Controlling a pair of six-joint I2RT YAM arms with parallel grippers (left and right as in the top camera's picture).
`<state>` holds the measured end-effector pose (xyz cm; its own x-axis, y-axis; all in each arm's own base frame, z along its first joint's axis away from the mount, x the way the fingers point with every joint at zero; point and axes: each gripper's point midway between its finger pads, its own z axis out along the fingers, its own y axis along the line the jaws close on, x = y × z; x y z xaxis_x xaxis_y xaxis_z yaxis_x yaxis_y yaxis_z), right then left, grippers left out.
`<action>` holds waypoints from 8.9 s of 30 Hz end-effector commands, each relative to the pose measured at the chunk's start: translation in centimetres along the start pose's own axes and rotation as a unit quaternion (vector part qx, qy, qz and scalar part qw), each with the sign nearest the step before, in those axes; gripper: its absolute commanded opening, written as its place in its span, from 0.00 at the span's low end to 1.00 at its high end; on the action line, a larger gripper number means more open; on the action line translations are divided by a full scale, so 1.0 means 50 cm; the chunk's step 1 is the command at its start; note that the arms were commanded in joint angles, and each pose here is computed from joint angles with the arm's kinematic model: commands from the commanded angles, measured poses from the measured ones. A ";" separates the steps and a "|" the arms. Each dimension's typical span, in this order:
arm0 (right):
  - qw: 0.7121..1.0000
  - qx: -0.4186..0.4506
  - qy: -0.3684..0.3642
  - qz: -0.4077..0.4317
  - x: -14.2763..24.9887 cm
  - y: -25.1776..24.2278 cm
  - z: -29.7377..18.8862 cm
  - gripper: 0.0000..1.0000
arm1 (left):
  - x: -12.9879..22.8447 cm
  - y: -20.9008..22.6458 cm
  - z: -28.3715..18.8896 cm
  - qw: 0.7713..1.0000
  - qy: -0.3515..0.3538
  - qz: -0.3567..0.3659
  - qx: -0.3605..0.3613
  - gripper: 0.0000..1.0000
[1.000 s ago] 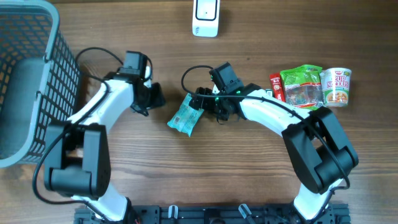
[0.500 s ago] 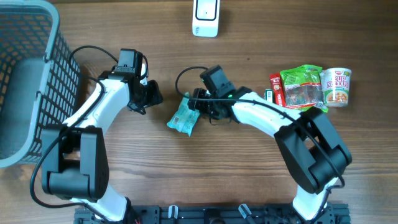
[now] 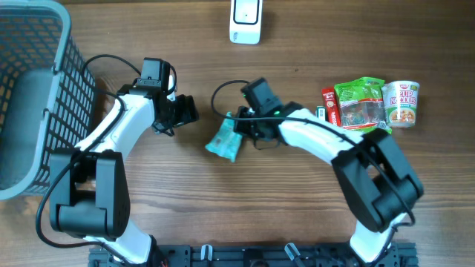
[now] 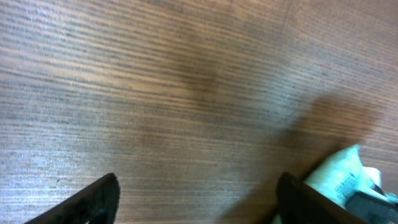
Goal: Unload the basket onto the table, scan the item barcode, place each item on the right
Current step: 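Lift the wipes pack with the right gripper and carry it up, then hold the wipes pack at the barcode scanner with the right gripper, then carry the teal wipes pack right and set it beside the Haribo bag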
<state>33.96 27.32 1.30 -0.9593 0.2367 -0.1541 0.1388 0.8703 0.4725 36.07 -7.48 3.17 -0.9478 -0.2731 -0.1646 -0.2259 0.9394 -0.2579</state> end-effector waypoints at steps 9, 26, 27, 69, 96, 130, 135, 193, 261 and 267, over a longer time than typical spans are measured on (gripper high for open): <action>0.988 -0.063 -0.013 -0.138 -0.041 0.011 -0.146 0.04 | -0.060 0.058 -0.031 0.998 -0.045 -0.041 -0.005 1.00; 0.973 -0.055 0.066 -0.213 -0.007 0.019 -0.264 0.05 | -0.090 0.102 -0.048 0.994 -0.082 -0.053 -0.053 1.00; 0.974 -0.053 0.066 -0.210 -0.010 0.023 -0.282 0.04 | -0.096 0.105 -0.053 0.993 -0.090 -0.059 -0.057 1.00; 0.975 -0.114 -0.053 -0.182 -0.067 0.141 -0.543 0.04 | -0.102 0.162 -0.083 0.981 -0.118 -0.063 -0.142 1.00; 0.883 0.095 -0.326 -0.325 -0.366 0.335 -0.575 0.04 | -0.102 0.162 -0.083 0.981 -0.118 -0.063 -0.142 1.00; 0.557 0.496 -0.381 -0.546 -0.633 0.260 -0.105 0.04 | -0.102 0.162 -0.083 0.981 -0.118 -0.063 -0.142 1.00; 0.585 0.484 -0.364 -0.539 -0.619 0.224 -0.036 0.04 | -0.102 0.162 -0.083 0.981 -0.118 -0.063 -0.142 1.00; 0.659 0.460 -0.481 -0.351 -0.599 0.200 -0.050 0.04 | -0.102 0.162 -0.083 0.981 -0.118 -0.063 -0.142 1.00; 0.649 0.452 -0.418 -0.447 -0.569 0.328 -0.425 0.04 | -0.102 0.162 -0.083 0.981 -0.118 -0.063 -0.142 1.00; 0.784 0.259 -0.303 -0.476 -0.456 0.297 -0.440 0.04 | -0.102 0.162 -0.083 0.981 -0.118 -0.063 -0.142 1.00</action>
<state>55.61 25.04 25.80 -0.4382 -0.7937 -0.4220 -0.2529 0.5594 -0.7894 37.60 1.88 4.56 -0.8597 -0.3874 -0.3329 -0.4056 0.9139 -0.0162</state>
